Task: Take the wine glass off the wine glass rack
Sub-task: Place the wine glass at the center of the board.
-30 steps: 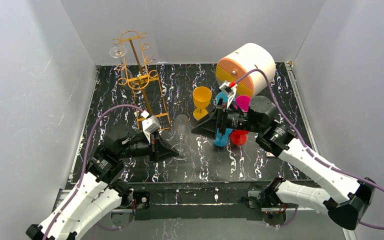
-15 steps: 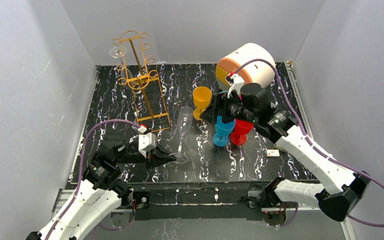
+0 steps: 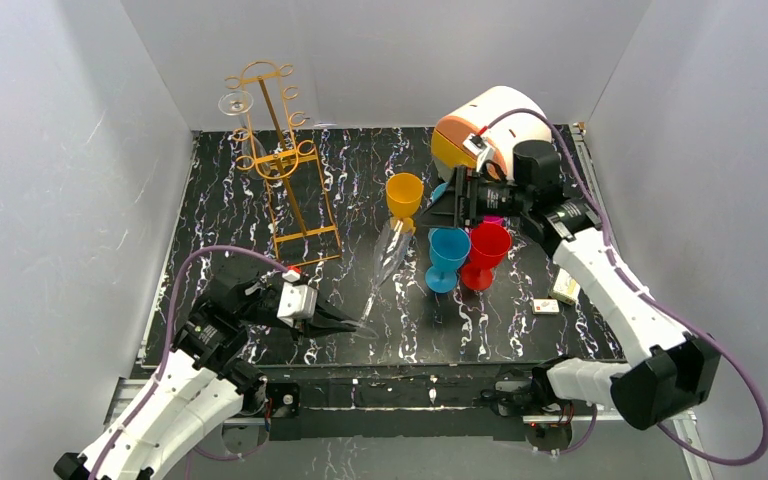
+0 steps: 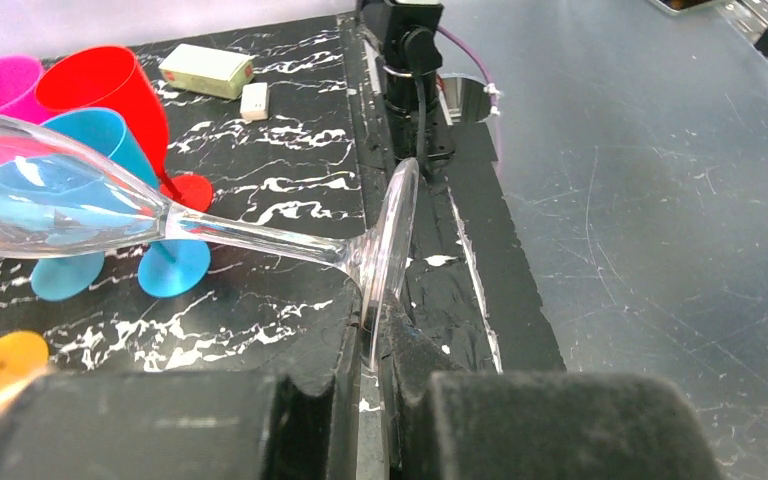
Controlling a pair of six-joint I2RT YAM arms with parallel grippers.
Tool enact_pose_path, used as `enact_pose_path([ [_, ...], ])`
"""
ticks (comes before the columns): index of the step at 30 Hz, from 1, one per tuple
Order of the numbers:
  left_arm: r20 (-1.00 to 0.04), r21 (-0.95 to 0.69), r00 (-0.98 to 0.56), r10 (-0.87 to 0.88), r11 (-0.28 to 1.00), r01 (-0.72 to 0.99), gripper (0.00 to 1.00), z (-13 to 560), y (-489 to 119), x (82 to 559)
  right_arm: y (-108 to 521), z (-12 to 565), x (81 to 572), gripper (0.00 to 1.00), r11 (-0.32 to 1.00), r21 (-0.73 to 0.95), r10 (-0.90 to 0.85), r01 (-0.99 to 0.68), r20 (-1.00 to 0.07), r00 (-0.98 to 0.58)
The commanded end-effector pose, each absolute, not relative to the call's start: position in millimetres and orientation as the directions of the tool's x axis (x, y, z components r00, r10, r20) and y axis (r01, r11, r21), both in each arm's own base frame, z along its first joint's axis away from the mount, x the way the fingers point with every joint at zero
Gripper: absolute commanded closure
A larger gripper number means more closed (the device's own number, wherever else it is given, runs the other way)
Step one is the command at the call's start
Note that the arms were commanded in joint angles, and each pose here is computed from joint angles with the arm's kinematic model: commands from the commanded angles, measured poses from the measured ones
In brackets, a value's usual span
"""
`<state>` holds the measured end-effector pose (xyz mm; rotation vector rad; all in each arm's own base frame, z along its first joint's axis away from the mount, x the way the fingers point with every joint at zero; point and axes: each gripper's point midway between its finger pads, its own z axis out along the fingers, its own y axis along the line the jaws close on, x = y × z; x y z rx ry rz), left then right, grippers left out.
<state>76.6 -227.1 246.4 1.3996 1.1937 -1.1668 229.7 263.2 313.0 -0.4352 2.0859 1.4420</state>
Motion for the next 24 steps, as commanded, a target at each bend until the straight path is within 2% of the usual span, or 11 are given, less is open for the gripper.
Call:
enact_pose_path([
  [1,-0.982,0.164,0.180,0.049,-0.231,0.959,1.00,253,-229,62,279,330,224,0.07,0.219,0.807,-0.034,-0.548,-0.556,-0.831],
  [4,-0.980,0.173,0.191,0.050,-0.248,0.953,1.00,251,-229,60,285,328,229,0.11,0.185,0.833,-0.052,-0.522,-0.522,-0.851],
  [12,-0.973,0.202,0.222,0.058,-0.241,0.949,1.00,243,-226,59,290,339,214,0.32,0.006,0.873,-0.169,-0.487,-0.479,-0.861],
  [18,-0.969,0.220,0.240,0.056,-0.245,0.944,1.00,242,-226,60,290,345,199,0.35,-0.052,0.882,-0.235,-0.468,-0.466,-0.853],
  [24,-0.964,0.241,0.261,0.052,-0.245,0.939,1.00,242,-227,61,299,336,183,0.45,-0.058,0.912,-0.306,-0.406,-0.403,-0.862],
])
